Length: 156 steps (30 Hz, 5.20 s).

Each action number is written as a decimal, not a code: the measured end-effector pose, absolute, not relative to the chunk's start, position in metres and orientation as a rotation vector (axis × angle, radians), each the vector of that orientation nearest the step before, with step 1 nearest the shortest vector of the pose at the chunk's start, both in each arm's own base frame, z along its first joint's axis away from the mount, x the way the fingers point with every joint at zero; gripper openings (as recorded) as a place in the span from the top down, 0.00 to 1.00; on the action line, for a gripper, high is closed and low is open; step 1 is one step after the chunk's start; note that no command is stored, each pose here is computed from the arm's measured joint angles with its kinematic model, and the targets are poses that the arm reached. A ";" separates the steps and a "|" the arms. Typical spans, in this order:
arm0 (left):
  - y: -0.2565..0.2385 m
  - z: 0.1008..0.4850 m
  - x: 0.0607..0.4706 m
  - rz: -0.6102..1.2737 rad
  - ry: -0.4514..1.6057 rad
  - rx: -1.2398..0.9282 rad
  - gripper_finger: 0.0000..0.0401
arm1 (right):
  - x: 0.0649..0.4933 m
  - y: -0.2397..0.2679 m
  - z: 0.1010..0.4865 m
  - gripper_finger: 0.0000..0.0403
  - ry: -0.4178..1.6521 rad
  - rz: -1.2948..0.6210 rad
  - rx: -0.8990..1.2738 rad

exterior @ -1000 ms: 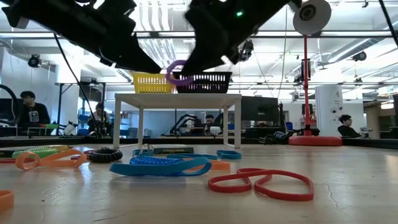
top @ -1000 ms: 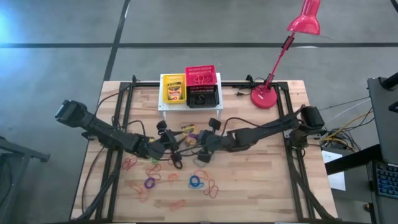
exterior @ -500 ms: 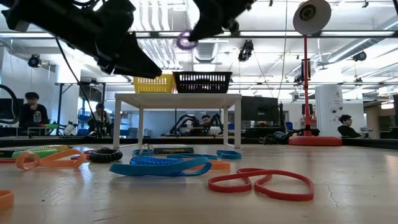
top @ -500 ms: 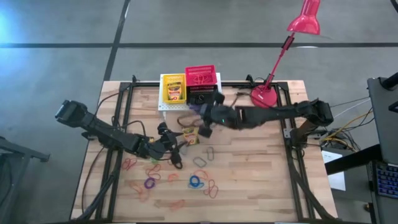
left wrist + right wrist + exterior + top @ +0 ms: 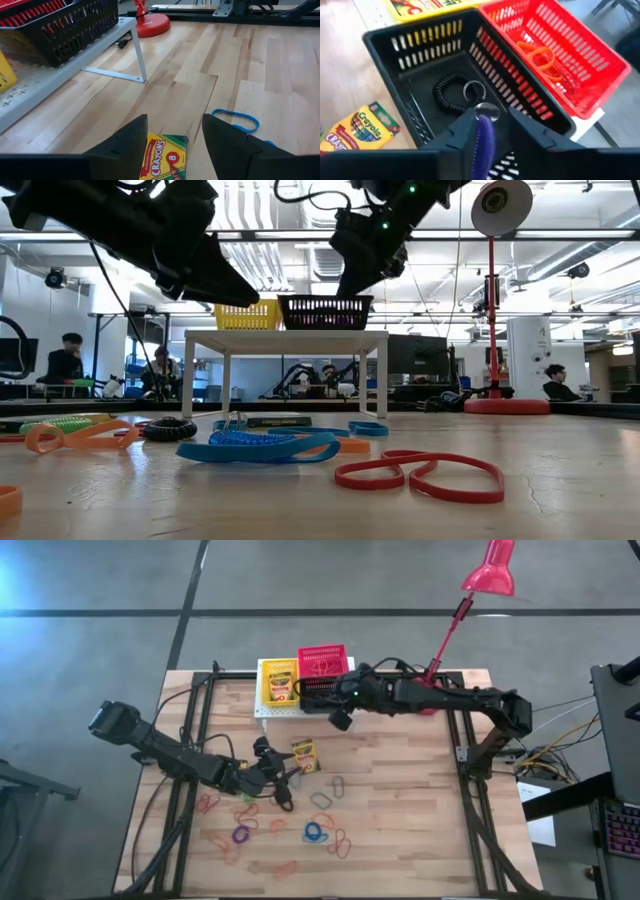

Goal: Pick & Place Office Desk Supplies
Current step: Put the purple spring keychain into the black bin, then put the blue rubber band into the red bin

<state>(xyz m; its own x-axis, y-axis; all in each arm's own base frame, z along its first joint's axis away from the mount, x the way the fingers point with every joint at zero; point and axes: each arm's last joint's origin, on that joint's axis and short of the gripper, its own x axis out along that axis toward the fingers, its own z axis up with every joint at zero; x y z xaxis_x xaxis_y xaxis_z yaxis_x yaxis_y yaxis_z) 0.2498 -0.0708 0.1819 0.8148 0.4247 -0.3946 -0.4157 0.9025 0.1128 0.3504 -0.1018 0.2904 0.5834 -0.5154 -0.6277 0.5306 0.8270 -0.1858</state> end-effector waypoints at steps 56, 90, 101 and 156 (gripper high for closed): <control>-0.069 0.182 0.250 0.451 0.428 0.016 0.53 | 0.339 0.032 0.110 0.61 0.929 -0.060 -0.021; -0.068 0.183 0.251 0.453 0.419 0.009 0.53 | 0.303 -0.022 0.291 0.98 0.235 -0.293 -0.049; -0.067 0.183 0.252 0.458 0.419 0.010 0.53 | 0.329 -0.130 0.319 0.98 0.173 -0.611 -0.021; -0.065 0.181 0.251 0.454 0.440 -0.009 0.53 | 0.296 0.082 0.169 0.74 0.602 0.068 -0.028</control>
<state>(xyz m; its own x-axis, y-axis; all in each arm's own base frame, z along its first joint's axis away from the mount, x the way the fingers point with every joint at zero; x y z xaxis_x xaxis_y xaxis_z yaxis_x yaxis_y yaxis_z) 0.2509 -0.0655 0.1806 0.8067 0.4220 -0.4137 -0.4258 0.9005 0.0881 0.2961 0.0819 0.1688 0.8219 0.0560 -0.5669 -0.0721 0.9974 -0.0060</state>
